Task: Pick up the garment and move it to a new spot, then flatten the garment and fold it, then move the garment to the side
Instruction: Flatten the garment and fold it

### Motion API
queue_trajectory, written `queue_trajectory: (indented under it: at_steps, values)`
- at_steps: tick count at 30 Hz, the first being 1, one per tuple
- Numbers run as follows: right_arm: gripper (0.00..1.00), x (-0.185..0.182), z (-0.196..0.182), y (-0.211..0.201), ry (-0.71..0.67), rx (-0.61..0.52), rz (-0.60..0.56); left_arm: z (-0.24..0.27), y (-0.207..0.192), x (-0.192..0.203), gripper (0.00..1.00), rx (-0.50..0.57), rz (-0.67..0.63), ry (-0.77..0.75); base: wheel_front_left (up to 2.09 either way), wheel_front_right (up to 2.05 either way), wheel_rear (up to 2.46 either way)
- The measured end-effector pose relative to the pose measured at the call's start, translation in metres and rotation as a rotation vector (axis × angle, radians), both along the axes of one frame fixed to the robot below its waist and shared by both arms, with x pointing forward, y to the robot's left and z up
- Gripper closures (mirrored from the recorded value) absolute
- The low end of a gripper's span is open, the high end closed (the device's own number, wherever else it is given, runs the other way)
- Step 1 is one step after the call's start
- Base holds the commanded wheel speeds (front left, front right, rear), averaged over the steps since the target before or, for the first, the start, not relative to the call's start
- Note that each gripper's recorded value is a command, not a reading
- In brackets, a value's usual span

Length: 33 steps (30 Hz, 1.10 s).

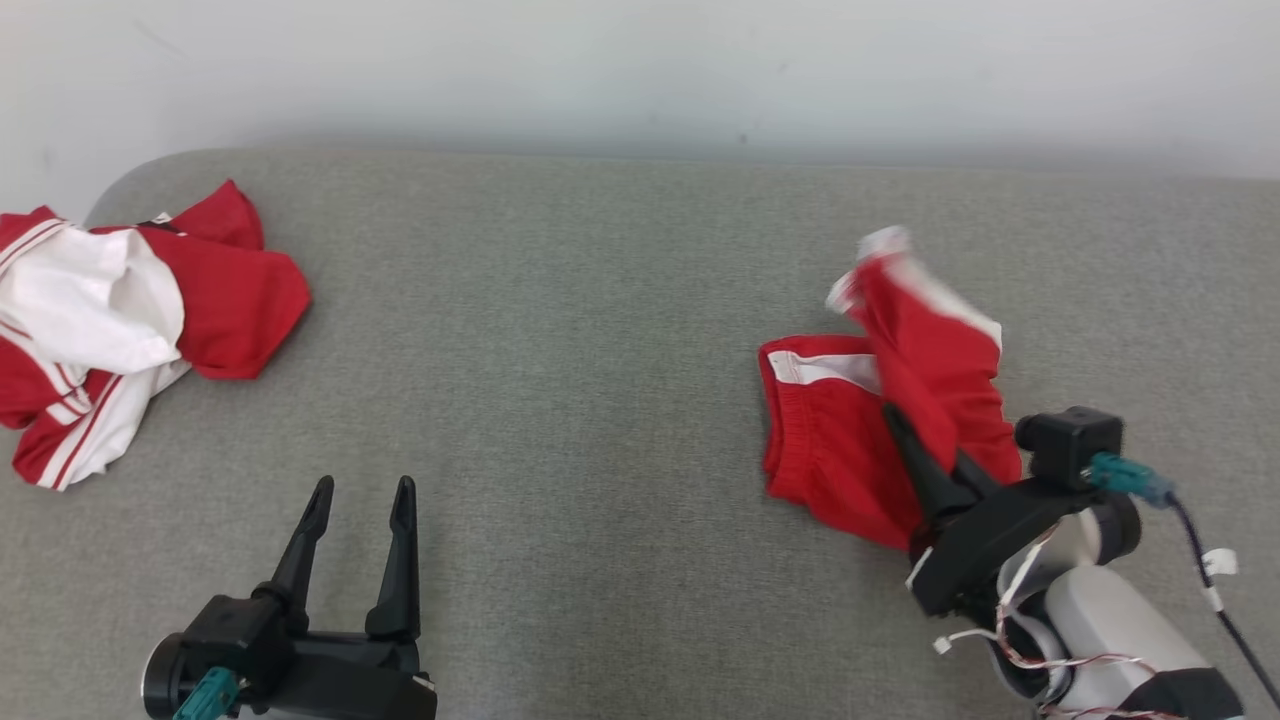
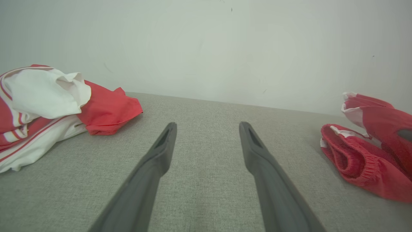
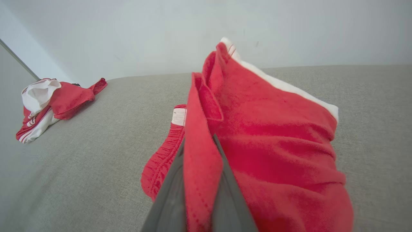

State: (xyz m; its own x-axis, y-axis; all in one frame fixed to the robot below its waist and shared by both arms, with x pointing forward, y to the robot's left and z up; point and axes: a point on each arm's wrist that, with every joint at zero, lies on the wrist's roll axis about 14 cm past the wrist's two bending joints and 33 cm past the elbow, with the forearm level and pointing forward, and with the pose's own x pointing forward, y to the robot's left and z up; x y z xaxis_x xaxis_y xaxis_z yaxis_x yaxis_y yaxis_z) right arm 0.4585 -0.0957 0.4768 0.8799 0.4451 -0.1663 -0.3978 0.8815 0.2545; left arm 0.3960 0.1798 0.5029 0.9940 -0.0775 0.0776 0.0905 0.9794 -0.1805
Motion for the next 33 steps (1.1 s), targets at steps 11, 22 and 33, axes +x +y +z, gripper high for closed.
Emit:
queue_trajectory:
  at_steps: [11, 22, 33]
  values:
    - [0.00, -0.015, -0.028, 0.054, 0.062, -0.009, 0.101, -0.003, 0.009, -0.004, 0.00, 0.002, 0.026, 0.013, 0.00, 0.00, 0.00]
    - [0.00, 0.014, 0.027, -0.038, -0.178, 0.003, -0.134, 0.001, 0.009, -0.004, 0.00, 0.004, 0.025, 0.000, 0.00, 0.00, 0.00]
    - [1.00, 0.020, -0.023, -0.045, -0.085, -0.164, -0.132, -0.004, 0.014, -0.002, 0.00, 0.024, 0.032, 0.016, 0.00, 0.00, 0.00]
